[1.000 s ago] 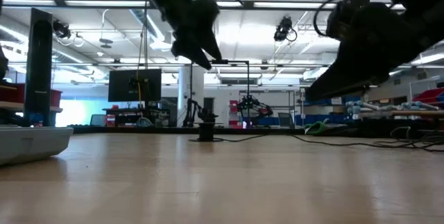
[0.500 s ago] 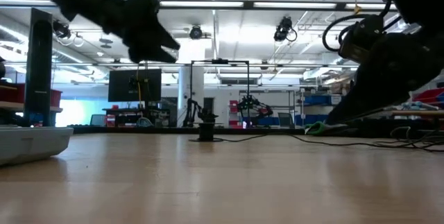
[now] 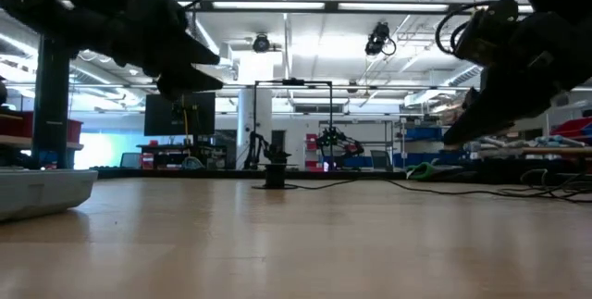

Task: Coil cords
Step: Return to Home Position

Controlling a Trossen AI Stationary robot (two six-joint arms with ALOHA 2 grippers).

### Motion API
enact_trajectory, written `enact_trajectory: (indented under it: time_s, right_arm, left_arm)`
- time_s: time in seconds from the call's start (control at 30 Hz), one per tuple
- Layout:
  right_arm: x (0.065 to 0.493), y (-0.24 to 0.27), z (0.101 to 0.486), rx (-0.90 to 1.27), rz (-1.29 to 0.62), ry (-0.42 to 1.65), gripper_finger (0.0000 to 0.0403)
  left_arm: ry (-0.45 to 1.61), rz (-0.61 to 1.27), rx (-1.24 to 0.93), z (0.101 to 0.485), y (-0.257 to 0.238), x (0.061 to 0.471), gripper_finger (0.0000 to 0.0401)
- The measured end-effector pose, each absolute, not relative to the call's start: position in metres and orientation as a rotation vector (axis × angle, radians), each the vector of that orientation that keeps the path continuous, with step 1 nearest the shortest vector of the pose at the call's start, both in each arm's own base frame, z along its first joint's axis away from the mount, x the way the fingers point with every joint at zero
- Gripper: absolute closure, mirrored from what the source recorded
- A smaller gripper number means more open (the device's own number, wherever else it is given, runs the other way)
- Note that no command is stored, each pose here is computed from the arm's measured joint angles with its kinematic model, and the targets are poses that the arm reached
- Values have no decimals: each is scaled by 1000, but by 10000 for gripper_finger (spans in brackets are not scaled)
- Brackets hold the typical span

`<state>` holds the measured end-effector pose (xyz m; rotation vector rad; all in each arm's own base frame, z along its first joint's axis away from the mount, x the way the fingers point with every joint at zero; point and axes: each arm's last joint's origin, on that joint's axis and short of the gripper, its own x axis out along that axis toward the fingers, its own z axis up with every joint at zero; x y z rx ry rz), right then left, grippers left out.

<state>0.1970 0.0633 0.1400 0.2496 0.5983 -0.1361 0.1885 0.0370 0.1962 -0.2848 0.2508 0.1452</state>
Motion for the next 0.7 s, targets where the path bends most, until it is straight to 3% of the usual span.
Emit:
enact_trajectory:
  time_s: [0.23, 0.47, 0.7]
  right_arm:
    - [168, 43, 170, 185, -210, 576, 315]
    - [146, 29, 197, 106, -230, 427, 315]
    - [128, 20, 190, 132, -219, 354, 316]
  left_arm:
    - [106, -22, -286, 192, 22, 166, 91]
    - [61, 37, -293, 179, 10, 148, 91]
    - [28, 79, -269, 164, 3, 133, 91]
